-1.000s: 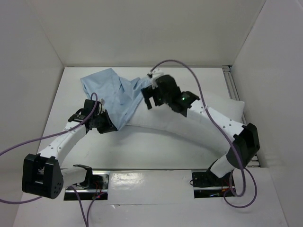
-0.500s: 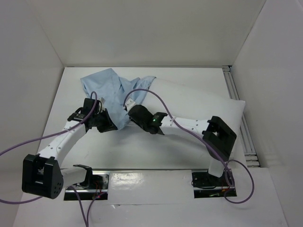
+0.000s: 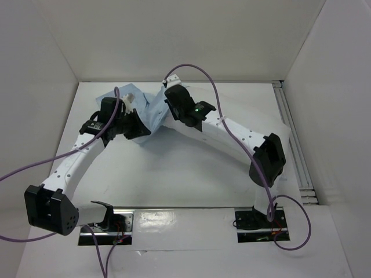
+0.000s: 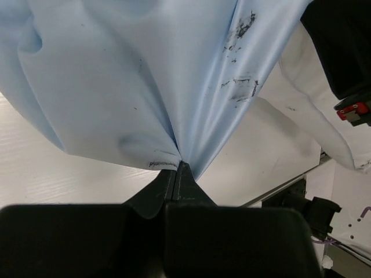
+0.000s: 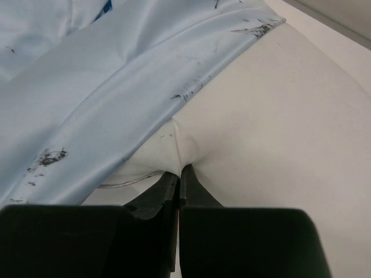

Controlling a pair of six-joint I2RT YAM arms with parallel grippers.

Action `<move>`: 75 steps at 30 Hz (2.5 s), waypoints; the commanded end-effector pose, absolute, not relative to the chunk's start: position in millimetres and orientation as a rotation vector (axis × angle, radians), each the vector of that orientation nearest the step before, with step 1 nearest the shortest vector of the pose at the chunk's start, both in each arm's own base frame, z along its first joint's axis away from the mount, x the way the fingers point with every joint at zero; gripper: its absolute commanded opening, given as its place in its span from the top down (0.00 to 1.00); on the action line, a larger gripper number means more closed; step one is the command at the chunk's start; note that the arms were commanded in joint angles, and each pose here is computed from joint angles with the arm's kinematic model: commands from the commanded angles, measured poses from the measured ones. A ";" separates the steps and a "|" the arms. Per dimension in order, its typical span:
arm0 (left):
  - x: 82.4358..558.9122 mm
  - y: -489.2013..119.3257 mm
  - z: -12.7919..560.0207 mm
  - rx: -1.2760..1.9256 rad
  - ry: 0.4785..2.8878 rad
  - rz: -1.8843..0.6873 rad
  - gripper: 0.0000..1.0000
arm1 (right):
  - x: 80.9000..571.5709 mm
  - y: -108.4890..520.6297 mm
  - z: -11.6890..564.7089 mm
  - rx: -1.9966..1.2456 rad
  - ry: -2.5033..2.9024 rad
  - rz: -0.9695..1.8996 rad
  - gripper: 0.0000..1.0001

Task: Put the pillow into the pillowcase

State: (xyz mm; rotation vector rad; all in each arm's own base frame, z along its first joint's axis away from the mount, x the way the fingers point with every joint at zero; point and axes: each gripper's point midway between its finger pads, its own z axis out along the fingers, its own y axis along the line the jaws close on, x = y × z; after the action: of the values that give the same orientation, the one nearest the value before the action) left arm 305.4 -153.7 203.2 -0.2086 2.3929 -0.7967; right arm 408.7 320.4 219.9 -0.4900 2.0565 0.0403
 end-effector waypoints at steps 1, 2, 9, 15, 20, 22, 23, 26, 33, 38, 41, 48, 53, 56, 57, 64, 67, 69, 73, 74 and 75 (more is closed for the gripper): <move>280.6 -158.8 193.1 -0.134 2.524 -0.787 1.00 | 420.7 319.5 297.9 -0.350 1.920 0.140 1.00; 280.0 -156.3 188.0 -0.131 2.542 -0.764 1.00 | 422.8 314.9 301.0 -0.342 1.923 0.133 1.00; 281.2 -170.7 210.5 -0.012 2.509 -0.834 1.00 | 423.6 334.4 287.0 -0.410 1.951 0.198 1.00; 283.1 -203.2 286.6 0.149 2.366 -1.104 1.00 | 413.4 365.6 208.2 -0.539 2.070 0.217 1.00; 290.4 -201.7 302.4 0.172 2.372 -1.068 0.53 | 388.1 374.2 212.2 -0.537 2.039 0.386 1.00; 299.1 -192.0 290.6 0.124 2.414 -0.987 0.33 | 375.9 370.5 213.4 -0.549 2.014 0.438 1.00; 302.6 -188.3 293.1 0.111 2.404 -0.972 0.25 | 373.4 367.8 214.6 -0.543 2.000 0.445 1.00; 317.6 -173.4 288.9 0.047 2.399 -0.948 0.27 | 358.0 361.4 212.0 -0.558 1.973 0.499 1.00; 384.5 -155.8 258.1 -0.124 2.431 -0.794 0.30 | 338.5 358.4 204.1 -0.582 1.946 0.585 1.00; 429.0 -174.8 238.6 -0.117 2.465 -0.623 0.26 | 331.9 361.2 204.1 -0.600 1.944 0.603 1.00; 450.6 -185.4 232.1 -0.104 2.464 -0.616 0.26 | 326.9 362.3 201.9 -0.609 1.940 0.609 1.00; 462.0 -217.1 205.4 -0.005 2.532 -0.664 0.32 | 321.9 363.5 201.9 -0.618 1.939 0.615 1.00; 470.0 -237.1 214.7 0.051 2.505 -0.797 1.00 | 313.8 367.6 204.9 -0.636 1.934 0.627 1.00; 469.6 -249.2 236.3 0.108 2.440 -0.899 1.00 | 300.7 376.1 213.4 -0.661 1.910 0.655 1.00; 472.0 -253.3 241.4 0.127 2.411 -0.927 1.00 | 298.3 377.9 213.4 -0.673 1.904 0.647 1.00; 457.9 -287.5 275.4 0.241 2.320 -1.180 1.00 | 251.2 415.3 220.6 -0.763 1.842 0.706 1.00; 450.5 -309.1 294.3 0.285 2.274 -1.311 1.00 | 235.5 428.5 210.9 -0.819 1.830 0.688 1.00; 448.3 -319.7 306.1 0.315 2.225 -1.372 1.00 | 233.9 430.7 209.7 -0.824 1.835 0.678 1.00; 446.0 -322.9 302.5 0.335 2.226 -1.412 1.00 | 248.0 425.4 215.1 -0.750 1.838 0.578 1.00; 448.1 -320.6 292.4 0.313 2.255 -1.381 1.00 | 251.4 419.7 214.4 -0.738 1.854 0.536 1.00; 450.6 -321.1 274.3 0.311 2.292 -1.374 1.00 | 255.2 416.3 217.8 -0.719 1.856 0.507 0.73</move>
State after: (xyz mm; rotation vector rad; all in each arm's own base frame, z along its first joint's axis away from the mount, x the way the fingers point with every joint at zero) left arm 443.2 -309.1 273.6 0.2592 2.3513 -1.3076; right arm 246.7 404.7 176.3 -0.8097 1.9406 0.4989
